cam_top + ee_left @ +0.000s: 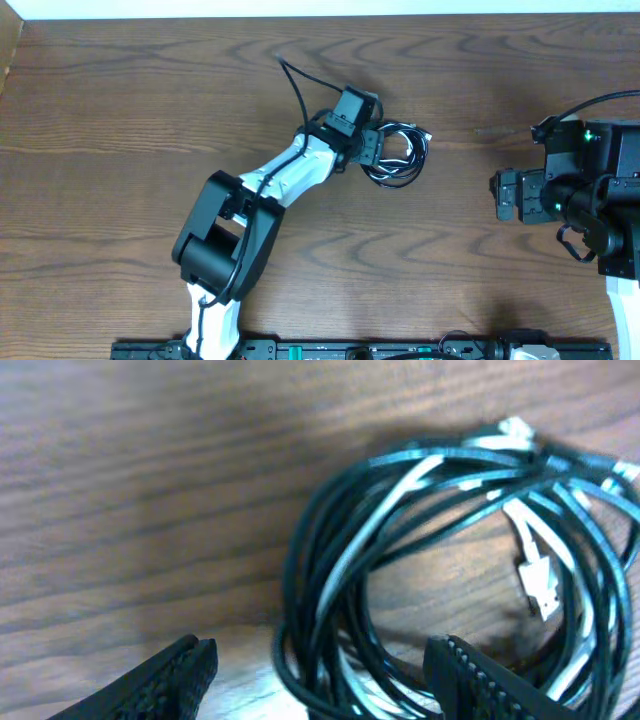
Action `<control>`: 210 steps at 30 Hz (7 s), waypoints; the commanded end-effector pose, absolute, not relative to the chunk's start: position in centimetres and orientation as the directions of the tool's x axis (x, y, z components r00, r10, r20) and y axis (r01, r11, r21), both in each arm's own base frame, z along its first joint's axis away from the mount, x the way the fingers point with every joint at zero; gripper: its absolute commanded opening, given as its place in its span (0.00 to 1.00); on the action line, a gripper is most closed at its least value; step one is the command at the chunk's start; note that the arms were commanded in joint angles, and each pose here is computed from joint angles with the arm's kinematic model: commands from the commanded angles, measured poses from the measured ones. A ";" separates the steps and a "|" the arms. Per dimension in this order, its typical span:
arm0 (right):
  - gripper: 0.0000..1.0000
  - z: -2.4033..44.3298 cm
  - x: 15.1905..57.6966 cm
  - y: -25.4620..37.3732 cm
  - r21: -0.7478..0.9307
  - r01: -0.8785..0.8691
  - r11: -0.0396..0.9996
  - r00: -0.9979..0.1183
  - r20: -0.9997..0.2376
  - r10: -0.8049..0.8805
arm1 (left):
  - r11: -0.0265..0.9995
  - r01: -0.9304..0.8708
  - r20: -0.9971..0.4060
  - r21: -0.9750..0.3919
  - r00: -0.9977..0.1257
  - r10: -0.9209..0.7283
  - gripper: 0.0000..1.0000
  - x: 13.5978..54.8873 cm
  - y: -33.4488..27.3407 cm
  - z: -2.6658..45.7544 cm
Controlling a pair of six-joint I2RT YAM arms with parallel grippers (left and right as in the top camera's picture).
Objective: Untangle cables
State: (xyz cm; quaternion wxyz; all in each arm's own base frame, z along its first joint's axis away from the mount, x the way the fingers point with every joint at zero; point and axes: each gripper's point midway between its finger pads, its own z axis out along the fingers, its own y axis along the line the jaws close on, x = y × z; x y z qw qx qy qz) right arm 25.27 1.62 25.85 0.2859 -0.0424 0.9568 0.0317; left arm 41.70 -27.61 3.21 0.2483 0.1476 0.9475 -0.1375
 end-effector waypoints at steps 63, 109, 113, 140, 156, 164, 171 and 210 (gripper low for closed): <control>0.97 22.9 32.7 9.9 0.225 -0.560 0.797 -0.601 -0.772 -0.205 | 0.744 0.545 -0.782 -0.386 -0.622 0.050 0.08 35.3 -27.6 29.4; 0.75 22.2 36.1 11.9 0.152 -0.628 0.763 -0.512 -0.819 -0.258 | 0.622 0.599 -0.769 -0.503 -0.640 -0.006 0.08 30.5 -27.4 34.3; 0.76 22.9 36.9 11.7 0.118 -0.624 0.773 -0.478 -0.839 -0.258 | 0.582 0.617 -0.755 -0.531 -0.655 0.005 0.08 29.7 -28.0 34.5; 0.40 22.9 38.8 15.5 0.076 -0.707 0.703 -0.375 -0.883 -0.281 | 0.461 0.525 -0.627 -0.715 -0.774 -0.091 0.08 28.4 -29.2 36.3; 0.01 19.8 39.8 11.1 0.019 -0.493 0.870 -0.537 -0.794 -0.287 | 0.507 0.525 -0.653 -0.684 -0.750 -0.105 0.08 29.6 -28.1 35.9; 0.08 18.5 40.0 7.5 0.024 -0.335 0.942 -0.632 -0.747 -0.205 | 0.574 0.460 -0.615 -0.678 -0.782 -0.100 0.08 30.4 -26.0 33.9; 0.99 18.7 39.5 8.8 0.310 -0.175 0.934 -0.717 -0.690 0.095 | 0.580 0.492 -0.642 -0.649 -0.764 -0.070 0.08 30.3 -25.9 33.7; 0.47 21.5 37.0 17.7 0.835 0.164 0.525 -0.829 -0.172 0.533 | 0.511 0.693 -0.784 -0.508 -0.618 0.058 0.08 29.2 -27.7 35.0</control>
